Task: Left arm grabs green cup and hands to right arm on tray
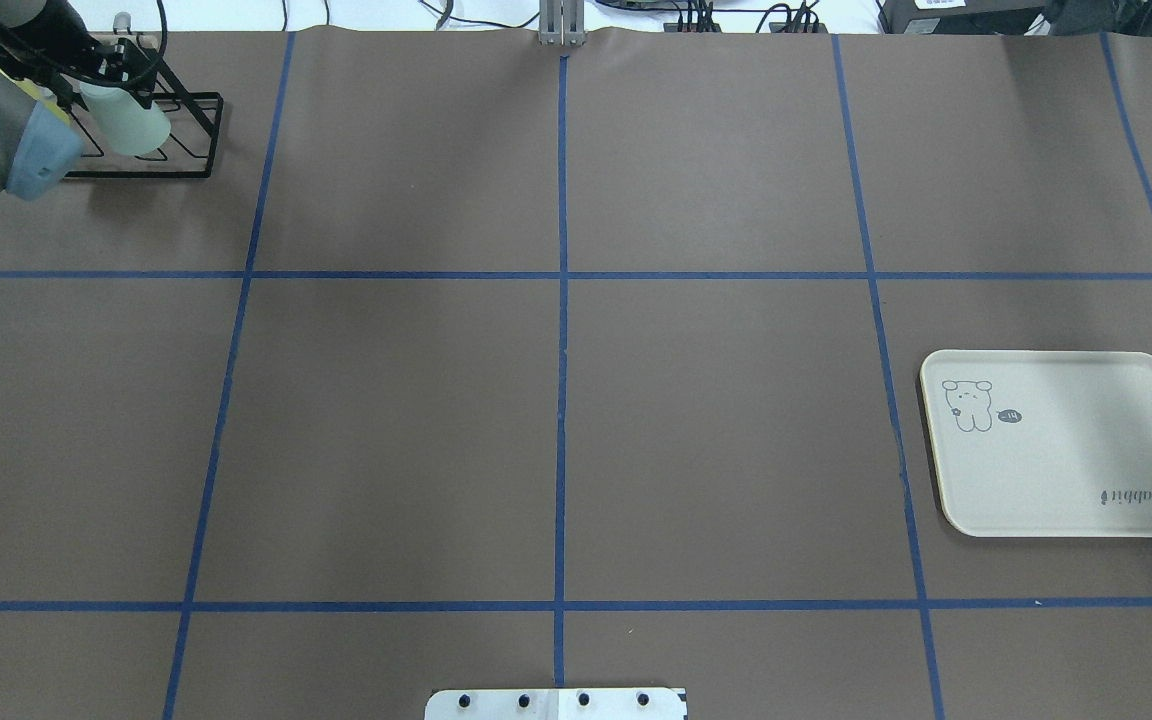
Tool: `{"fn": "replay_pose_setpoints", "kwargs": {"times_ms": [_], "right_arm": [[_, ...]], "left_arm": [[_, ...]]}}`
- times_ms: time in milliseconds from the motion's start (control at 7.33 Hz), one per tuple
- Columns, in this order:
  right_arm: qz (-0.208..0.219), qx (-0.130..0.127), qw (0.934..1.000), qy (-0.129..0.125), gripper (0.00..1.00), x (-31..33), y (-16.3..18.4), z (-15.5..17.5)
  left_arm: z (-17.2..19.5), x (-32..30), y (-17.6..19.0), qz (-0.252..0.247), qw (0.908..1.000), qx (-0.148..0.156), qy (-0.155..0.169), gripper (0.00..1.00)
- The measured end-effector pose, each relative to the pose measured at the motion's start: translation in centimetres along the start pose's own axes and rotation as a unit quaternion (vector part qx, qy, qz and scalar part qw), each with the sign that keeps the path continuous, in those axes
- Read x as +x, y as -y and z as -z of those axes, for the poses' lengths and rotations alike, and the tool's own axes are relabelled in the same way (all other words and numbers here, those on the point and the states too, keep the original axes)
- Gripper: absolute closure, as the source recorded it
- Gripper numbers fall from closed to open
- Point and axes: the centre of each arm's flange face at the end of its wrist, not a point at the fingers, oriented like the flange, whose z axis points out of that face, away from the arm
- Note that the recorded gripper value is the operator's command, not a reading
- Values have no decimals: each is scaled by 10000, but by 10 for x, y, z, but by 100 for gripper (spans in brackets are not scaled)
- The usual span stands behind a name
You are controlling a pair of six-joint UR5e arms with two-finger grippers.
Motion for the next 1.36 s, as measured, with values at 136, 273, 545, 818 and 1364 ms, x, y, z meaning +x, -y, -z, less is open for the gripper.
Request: {"fn": "replay_pose_setpoints", "kwargs": {"times_ms": [136, 273, 545, 818, 1364], "right_arm": [[1, 0, 10000, 0, 0, 0, 0, 0], [-2, -2, 10000, 0, 0, 0, 0, 0], [-8, -4, 10000, -1, 0, 0, 0, 0], [-7, -1, 10000, 0, 0, 0, 0, 0], [16, 24, 10000, 6, 0, -3, 0, 2]], "left_arm": [[-3, 2, -1, -17, 10000, -17, 0, 12], [-8, 2, -2, -40, 10000, -18, -6, 24], [-13, 0, -2, -73, 10000, 20, -33, 92], [-11, 0, 0, -64, 10000, 39, -36, 100], [43, -22, 6, 100, 9994, 318, -36, 100]]}}
